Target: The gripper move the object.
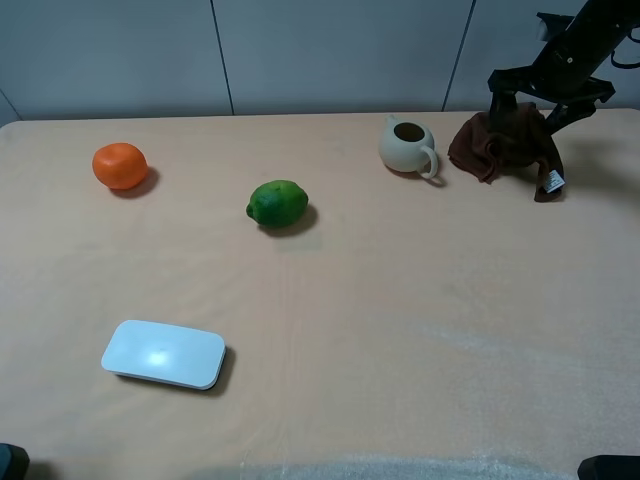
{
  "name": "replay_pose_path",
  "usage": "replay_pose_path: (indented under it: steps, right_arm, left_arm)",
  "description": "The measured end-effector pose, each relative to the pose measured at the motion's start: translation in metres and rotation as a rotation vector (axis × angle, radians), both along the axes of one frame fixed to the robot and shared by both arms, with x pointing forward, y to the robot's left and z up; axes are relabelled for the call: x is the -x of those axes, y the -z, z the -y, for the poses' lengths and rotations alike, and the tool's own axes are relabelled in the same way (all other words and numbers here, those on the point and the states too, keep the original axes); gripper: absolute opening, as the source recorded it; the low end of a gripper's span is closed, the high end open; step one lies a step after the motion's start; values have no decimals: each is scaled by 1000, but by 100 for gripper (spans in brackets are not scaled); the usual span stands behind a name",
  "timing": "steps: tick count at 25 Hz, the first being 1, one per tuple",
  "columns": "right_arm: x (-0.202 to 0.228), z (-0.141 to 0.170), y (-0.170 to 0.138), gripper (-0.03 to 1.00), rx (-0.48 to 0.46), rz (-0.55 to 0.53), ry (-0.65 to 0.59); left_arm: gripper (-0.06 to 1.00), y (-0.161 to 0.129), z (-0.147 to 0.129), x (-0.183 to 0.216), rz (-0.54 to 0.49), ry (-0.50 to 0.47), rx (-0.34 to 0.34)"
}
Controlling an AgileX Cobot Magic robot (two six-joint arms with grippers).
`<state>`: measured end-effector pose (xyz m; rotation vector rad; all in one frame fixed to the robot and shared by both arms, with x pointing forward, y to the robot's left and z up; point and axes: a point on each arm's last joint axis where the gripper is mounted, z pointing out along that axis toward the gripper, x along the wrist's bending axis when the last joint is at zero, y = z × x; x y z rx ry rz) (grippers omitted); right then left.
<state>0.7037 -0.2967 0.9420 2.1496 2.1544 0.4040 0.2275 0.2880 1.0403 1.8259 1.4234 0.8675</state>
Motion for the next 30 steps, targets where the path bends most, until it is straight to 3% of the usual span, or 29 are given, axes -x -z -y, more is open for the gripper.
replay_pose_path:
  steps: [12, 30]
  right_arm:
    - [1, 0, -4, 69, 0, 4, -4]
    - [39, -3, -86, 69, -10, -30, -75]
  left_arm:
    - [99, 0, 0, 0, 0, 0, 0]
    - [99, 0, 0, 0, 0, 0, 0]
